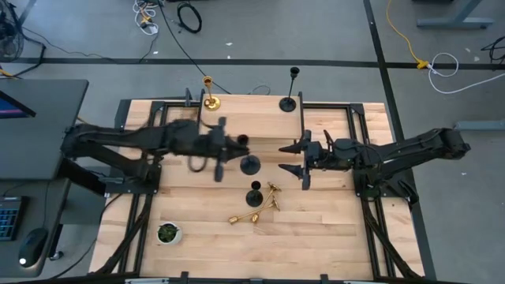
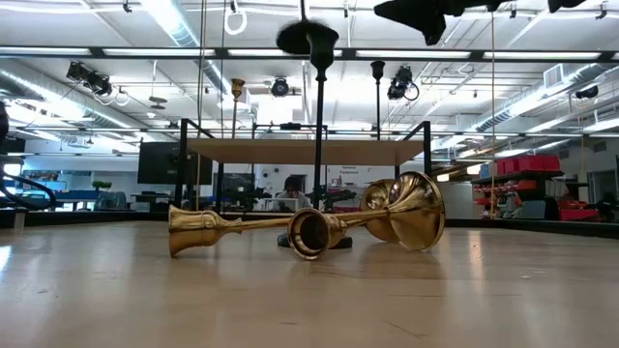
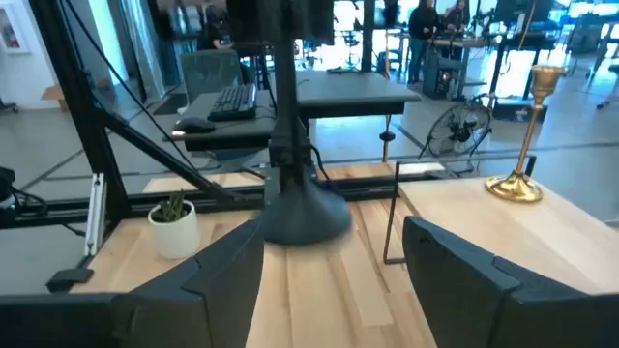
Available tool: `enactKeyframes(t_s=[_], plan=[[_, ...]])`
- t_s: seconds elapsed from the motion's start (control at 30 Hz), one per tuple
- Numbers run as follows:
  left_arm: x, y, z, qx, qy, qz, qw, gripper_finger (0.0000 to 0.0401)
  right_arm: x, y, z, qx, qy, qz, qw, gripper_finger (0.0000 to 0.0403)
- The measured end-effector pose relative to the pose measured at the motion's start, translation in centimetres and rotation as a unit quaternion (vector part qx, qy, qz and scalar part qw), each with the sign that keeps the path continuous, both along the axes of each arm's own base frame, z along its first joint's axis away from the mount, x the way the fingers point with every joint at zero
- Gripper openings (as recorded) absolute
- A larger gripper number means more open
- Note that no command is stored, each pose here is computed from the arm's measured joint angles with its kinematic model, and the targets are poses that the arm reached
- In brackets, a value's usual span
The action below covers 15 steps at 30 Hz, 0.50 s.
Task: Pick & Place candle stick holders
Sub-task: Put the bottom black candle holder on the shelf aligned with the other black candle holder
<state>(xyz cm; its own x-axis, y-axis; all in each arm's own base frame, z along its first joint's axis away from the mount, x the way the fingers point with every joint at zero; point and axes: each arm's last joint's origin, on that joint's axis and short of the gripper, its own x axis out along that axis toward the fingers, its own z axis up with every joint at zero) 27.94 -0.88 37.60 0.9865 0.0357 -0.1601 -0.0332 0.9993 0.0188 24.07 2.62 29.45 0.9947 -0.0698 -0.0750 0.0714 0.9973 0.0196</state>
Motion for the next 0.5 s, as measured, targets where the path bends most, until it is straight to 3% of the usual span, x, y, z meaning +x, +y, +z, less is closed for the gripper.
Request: enactKeyframes(t_s=[0.23, 0.5], plan=[[4.4, 1.6, -0.8, -0.009, 0.027, -0.042, 0.999, 0.0013, 1.7, 0.0, -0.7, -0.038, -0.020, -0.043, 0.998, 0.0248], [6.4, 2.0, -0.8, -0.010, 0.029, -0.054, 0.998, 0.0013, 2.0, 0.0, -0.4, -0.041, -0.051, -0.046, 0.997, 0.0248]])
